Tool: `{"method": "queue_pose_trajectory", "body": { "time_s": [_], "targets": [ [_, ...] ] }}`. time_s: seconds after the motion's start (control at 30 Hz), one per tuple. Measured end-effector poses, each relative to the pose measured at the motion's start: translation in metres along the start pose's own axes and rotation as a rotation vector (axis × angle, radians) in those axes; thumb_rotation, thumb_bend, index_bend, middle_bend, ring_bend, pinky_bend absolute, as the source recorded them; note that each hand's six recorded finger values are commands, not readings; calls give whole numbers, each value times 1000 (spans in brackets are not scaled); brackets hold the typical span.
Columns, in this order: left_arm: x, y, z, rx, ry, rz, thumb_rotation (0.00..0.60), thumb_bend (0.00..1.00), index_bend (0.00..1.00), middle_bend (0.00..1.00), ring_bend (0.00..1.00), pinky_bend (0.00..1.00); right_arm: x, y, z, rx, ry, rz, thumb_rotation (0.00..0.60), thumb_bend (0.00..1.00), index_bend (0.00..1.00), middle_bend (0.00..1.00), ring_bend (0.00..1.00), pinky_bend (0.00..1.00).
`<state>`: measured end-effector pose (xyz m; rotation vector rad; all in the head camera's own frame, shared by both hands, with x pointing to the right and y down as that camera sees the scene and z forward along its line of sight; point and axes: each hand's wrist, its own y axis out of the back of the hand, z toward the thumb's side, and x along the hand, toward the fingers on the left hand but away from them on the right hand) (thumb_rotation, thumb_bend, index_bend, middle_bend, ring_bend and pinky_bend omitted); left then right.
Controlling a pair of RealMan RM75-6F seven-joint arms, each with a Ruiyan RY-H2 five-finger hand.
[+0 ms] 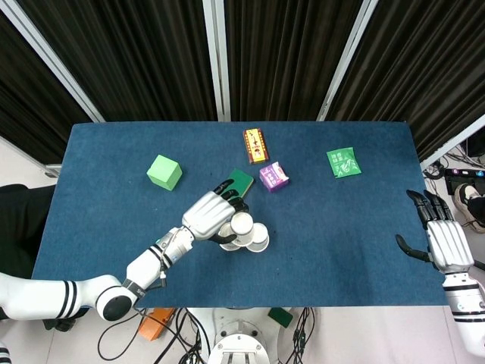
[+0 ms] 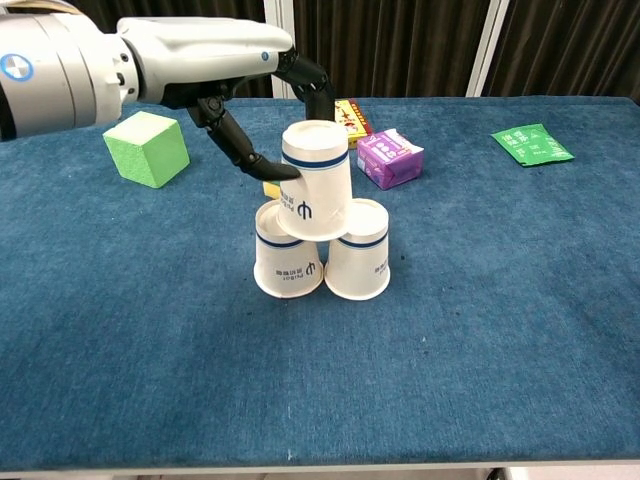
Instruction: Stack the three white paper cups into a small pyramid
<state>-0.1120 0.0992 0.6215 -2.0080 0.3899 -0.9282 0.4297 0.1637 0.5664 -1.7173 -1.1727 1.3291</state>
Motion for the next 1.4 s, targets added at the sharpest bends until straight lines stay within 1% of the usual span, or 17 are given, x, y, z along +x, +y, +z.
{"method": "queue_pose_trajectory", "body": {
  "time_s": [0.23, 0.37, 0.53, 0.6, 0.67, 0.73, 0.77, 0.87, 0.9, 0.97, 1.0, 1.07, 1.1, 1.23, 1.3, 1.4],
  "targets": [
    [-4, 1, 2, 18, -5, 4, 504, 310, 169, 235, 179, 42, 0, 2, -1, -10, 0, -4, 600, 461, 67, 154, 36, 97],
    [-8, 4, 2, 25, -5, 16, 505, 298, 90, 200, 164, 42, 1, 2, 0, -11, 2, -6, 600, 462, 67, 154, 36, 97],
    [-19, 16, -3, 34, 10, 57, 508, 266, 76, 193, 159, 42, 1, 6, -1, -16, -1, -14, 600, 462, 67, 154, 36, 97],
    [-27, 24, -11, 24, 37, 91, 521, 251, 76, 194, 157, 42, 1, 8, -4, -19, -8, -17, 600, 462, 70, 153, 37, 97],
    [-36, 31, -22, 9, 71, 126, 552, 243, 76, 193, 157, 42, 1, 8, -7, -21, -12, -12, 600, 462, 73, 154, 36, 100],
    [-49, 38, -40, -9, 126, 172, 576, 238, 76, 193, 156, 42, 1, 7, -10, -29, -11, 4, 600, 456, 74, 154, 36, 104],
    [-56, 40, -49, -17, 154, 193, 590, 234, 76, 193, 154, 42, 1, 6, -11, -34, -10, 12, 600, 431, 73, 154, 35, 103],
    [-85, 41, -84, -42, 264, 255, 600, 219, 76, 192, 137, 39, 3, 5, -17, -53, -1, 30, 600, 274, 72, 153, 19, 77],
    [-99, 39, -100, -51, 312, 274, 600, 213, 77, 185, 125, 36, 4, 5, -20, -54, 2, 35, 600, 250, 70, 152, 12, 67],
    [-122, 32, -122, -62, 382, 297, 600, 205, 78, 160, 92, 31, 6, 4, -24, -50, 9, 41, 600, 228, 53, 137, 1, 34],
    [-138, 27, -136, -68, 427, 308, 600, 201, 77, 144, 72, 26, 8, 3, -26, -47, 13, 48, 600, 228, 38, 123, 0, 17],
    [-164, 16, -153, -73, 488, 318, 600, 197, 77, 124, 52, 16, 12, -1, -28, -43, 17, 61, 600, 228, 14, 100, 0, 1],
    [-182, 9, -162, -73, 525, 321, 600, 197, 77, 119, 48, 14, 14, -2, -27, -39, 21, 65, 600, 228, 6, 91, 0, 0],
    [-236, -14, -180, -52, 624, 321, 600, 196, 77, 118, 47, 12, 22, -4, -25, -17, 34, 59, 600, 229, 0, 80, 0, 0],
    [-264, -26, -182, -44, 669, 312, 600, 196, 77, 118, 47, 12, 27, -4, -23, 1, 36, 46, 600, 229, 0, 79, 0, 0],
    [-295, -42, -182, -38, 719, 298, 600, 195, 77, 118, 48, 12, 34, -3, -22, 24, 26, 27, 600, 229, 0, 78, 0, 0]
  ]
}}
